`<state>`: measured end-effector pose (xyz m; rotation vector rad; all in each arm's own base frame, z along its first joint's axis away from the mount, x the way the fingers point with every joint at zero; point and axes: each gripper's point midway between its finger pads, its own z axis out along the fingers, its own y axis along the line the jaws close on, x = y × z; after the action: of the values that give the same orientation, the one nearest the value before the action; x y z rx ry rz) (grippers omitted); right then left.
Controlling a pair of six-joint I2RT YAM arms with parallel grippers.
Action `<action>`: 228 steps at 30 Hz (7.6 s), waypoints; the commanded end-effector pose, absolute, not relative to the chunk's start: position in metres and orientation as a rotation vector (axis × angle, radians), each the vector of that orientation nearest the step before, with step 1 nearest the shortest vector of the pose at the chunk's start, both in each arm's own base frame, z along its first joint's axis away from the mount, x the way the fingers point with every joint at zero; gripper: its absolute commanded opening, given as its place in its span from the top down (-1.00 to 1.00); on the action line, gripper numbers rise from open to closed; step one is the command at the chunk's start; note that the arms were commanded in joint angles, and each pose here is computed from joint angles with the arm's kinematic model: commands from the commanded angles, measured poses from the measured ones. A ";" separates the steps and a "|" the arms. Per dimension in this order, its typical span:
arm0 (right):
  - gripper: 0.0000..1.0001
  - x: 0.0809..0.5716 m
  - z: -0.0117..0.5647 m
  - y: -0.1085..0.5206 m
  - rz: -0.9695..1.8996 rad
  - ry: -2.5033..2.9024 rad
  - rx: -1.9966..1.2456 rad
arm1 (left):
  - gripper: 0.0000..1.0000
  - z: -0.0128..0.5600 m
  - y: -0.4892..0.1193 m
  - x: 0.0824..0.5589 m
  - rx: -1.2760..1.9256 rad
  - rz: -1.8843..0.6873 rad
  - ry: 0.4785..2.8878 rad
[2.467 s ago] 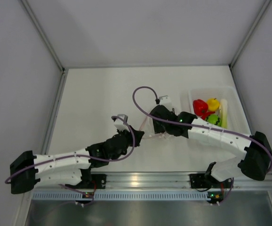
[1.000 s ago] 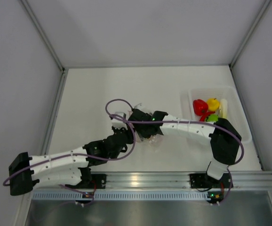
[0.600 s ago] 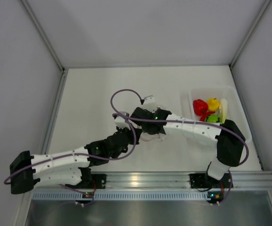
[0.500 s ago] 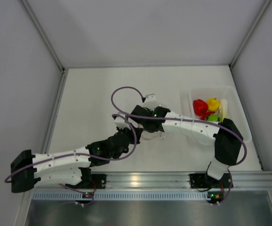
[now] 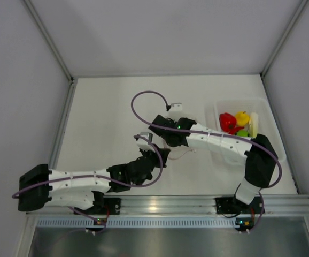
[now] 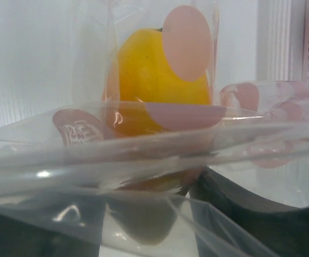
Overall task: Open the zip-top bag and remove the fake food
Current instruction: Pick up the fake fruit from the zipper food storage bag, then place the fake fruit in the bin.
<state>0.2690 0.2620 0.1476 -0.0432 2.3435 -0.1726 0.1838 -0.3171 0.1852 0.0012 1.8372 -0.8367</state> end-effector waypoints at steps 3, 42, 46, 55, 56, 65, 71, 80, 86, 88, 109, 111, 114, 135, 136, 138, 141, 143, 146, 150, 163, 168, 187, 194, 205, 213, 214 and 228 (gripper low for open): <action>1.00 0.275 0.195 0.282 0.210 2.283 0.117 | 1.00 0.155 -0.306 0.185 -0.081 -0.780 1.866; 1.00 0.252 0.204 0.301 0.361 2.231 0.290 | 1.00 0.146 -0.324 0.181 -0.179 -0.550 1.766; 1.00 0.239 0.209 0.298 0.425 2.250 0.266 | 1.00 0.141 -0.317 0.188 -0.184 -0.510 1.763; 1.00 0.225 0.241 0.286 0.687 2.137 0.388 | 1.00 0.110 -0.318 0.193 -0.225 -0.511 1.810; 1.00 0.225 0.240 0.285 0.688 2.132 0.406 | 1.00 0.109 -0.317 0.193 -0.230 -0.517 1.813; 1.00 0.227 0.207 0.294 0.508 2.216 0.255 | 1.00 0.138 -0.316 0.192 -0.215 -0.568 1.789; 1.00 0.214 0.191 0.285 0.388 2.251 0.134 | 1.00 0.150 -0.280 0.210 -0.294 -0.599 1.773; 1.00 0.198 0.154 0.272 0.224 2.359 -0.042 | 1.00 0.174 -0.241 0.227 -0.392 -0.600 1.699; 1.00 0.186 0.144 0.281 0.168 2.390 -0.248 | 1.00 0.180 -0.238 0.230 -0.395 -0.596 1.689; 1.00 0.175 0.140 0.290 0.234 2.392 -0.363 | 1.00 0.179 -0.241 0.233 -0.384 -0.591 1.698; 1.00 0.185 0.206 0.334 0.484 2.092 -0.489 | 1.00 0.179 -0.274 0.215 -0.239 -0.759 1.777; 1.00 0.183 0.211 0.334 0.498 2.070 -0.534 | 1.00 0.177 -0.272 0.215 -0.245 -0.748 1.784; 1.00 0.176 0.214 0.335 0.531 2.054 -0.614 | 1.00 0.176 -0.269 0.219 -0.269 -0.689 1.803; 1.00 0.148 0.179 0.339 0.859 2.275 -0.788 | 1.00 0.161 -0.219 0.237 -0.422 -0.518 1.801; 1.00 0.142 0.181 0.341 0.896 2.261 -0.826 | 1.00 0.163 -0.218 0.237 -0.411 -0.515 1.800; 1.00 0.140 0.180 0.341 0.899 2.254 -0.867 | 1.00 0.167 -0.215 0.238 -0.406 -0.512 1.791; 1.00 0.136 0.178 0.339 0.898 2.249 -0.939 | 1.00 0.171 -0.209 0.237 -0.398 -0.506 1.776; 1.00 0.129 0.183 0.343 0.958 2.208 -0.997 | 1.00 0.174 -0.205 0.238 -0.405 -0.505 1.766; 1.00 0.120 0.189 0.345 1.045 2.162 -1.046 | 1.00 0.173 -0.201 0.237 -0.406 -0.502 1.763; 1.00 0.103 0.194 0.343 1.129 2.119 -1.158 | 1.00 0.171 -0.197 0.238 -0.415 -0.492 1.770; 1.00 0.072 0.221 0.343 1.292 1.972 -1.359 | 1.00 0.179 -0.187 0.242 -0.445 -0.468 1.756; 1.00 0.117 0.189 0.322 0.925 2.234 -1.123 | 1.00 0.186 -0.182 0.240 -0.460 -0.489 1.732; 1.00 0.097 0.250 0.305 1.264 1.955 -1.098 | 1.00 0.187 -0.181 0.242 -0.446 -0.498 1.744; 1.00 0.052 0.276 0.311 1.551 1.729 -1.290 | 1.00 0.194 -0.187 0.244 -0.437 -0.518 1.747; 1.00 0.035 0.305 0.350 1.773 1.569 -1.288 | 1.00 0.208 -0.204 0.243 -0.438 -0.636 1.739; 1.00 0.084 0.304 0.361 1.506 1.688 -1.051 | 1.00 0.197 -0.206 0.238 -0.437 -0.662 1.764; 1.00 0.096 0.302 0.362 1.452 1.699 -0.993 | 1.00 0.197 -0.206 0.237 -0.440 -0.669 1.764; 1.00 0.169 0.308 0.337 1.162 1.703 -0.553 | 1.00 0.191 -0.220 0.231 -0.377 -0.747 1.786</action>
<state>0.1481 0.3390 0.2631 -0.7315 1.8530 1.1417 0.2300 -0.2235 0.2002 -0.3808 1.7826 -0.7641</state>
